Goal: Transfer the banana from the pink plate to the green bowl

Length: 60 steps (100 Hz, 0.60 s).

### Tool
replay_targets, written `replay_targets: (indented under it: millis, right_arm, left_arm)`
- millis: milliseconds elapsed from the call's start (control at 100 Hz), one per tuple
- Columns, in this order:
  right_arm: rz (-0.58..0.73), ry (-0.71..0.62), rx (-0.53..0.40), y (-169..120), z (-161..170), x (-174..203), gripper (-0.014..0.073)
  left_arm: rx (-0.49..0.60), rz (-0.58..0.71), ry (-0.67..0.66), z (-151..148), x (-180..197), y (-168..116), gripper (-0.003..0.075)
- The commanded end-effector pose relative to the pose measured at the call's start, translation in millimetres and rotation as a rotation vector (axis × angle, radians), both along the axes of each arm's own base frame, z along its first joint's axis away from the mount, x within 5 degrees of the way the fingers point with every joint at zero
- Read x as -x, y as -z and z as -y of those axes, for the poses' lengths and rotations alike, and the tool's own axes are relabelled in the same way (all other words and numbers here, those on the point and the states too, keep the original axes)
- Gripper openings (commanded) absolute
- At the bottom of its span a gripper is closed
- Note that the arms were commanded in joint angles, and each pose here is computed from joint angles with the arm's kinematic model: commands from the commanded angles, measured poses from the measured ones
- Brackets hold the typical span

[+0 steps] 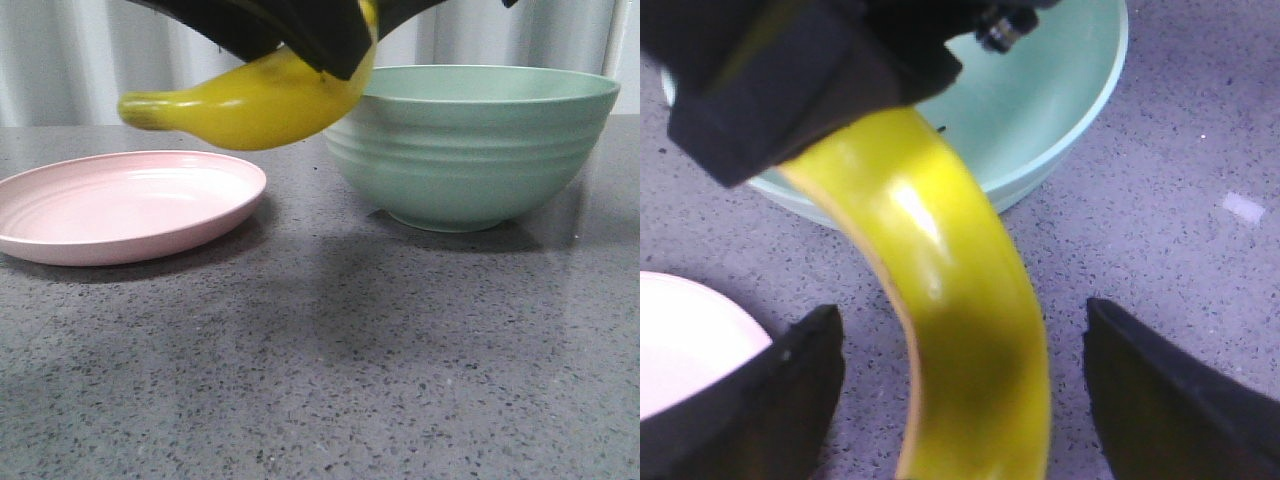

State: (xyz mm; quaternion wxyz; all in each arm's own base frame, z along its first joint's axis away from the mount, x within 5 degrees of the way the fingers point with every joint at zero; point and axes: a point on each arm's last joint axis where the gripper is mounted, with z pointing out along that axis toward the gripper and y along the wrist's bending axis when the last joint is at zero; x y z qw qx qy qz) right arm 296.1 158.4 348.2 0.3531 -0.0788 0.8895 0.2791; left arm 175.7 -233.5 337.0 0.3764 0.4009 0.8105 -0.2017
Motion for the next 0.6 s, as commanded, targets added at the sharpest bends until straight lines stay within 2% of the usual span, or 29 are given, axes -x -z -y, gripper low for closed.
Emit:
replay_targets:
  millis: [0,200,350,400,470,590]
  right_arm:
    - [0.179,0.068,-0.072,-42.2,15.7,1.5,-0.0079]
    - [0.276,0.201,-0.089,-72.2,56.5,-11.7,-0.0079]
    - [0.296,0.318,-0.065,-69.2,90.0,-26.8,-0.0076]
    - [0.286,0.34,-0.058,-66.2,96.9,-30.6,-0.005]
    - [0.266,0.348,-0.051,-60.7,100.1,-35.3,0.0038]
    - [0.263,0.324,-0.023,-55.9,97.0,-38.3,0.0291]
  left_arm:
    - [0.128,0.089,0.004,-5.9,7.4,-36.8,0.0495]
    - [0.211,0.152,0.004,-20.8,18.5,-63.2,0.0494]
    - [0.249,0.18,0.003,-26.7,22.8,-72.2,0.0494]
    - [0.256,0.186,0.003,-27.7,23.6,-73.8,0.0494]
    - [0.265,0.19,0.002,-28.1,23.9,-75.1,0.0494]
    - [0.276,0.198,0.001,-27.8,23.6,-76.2,0.0494]
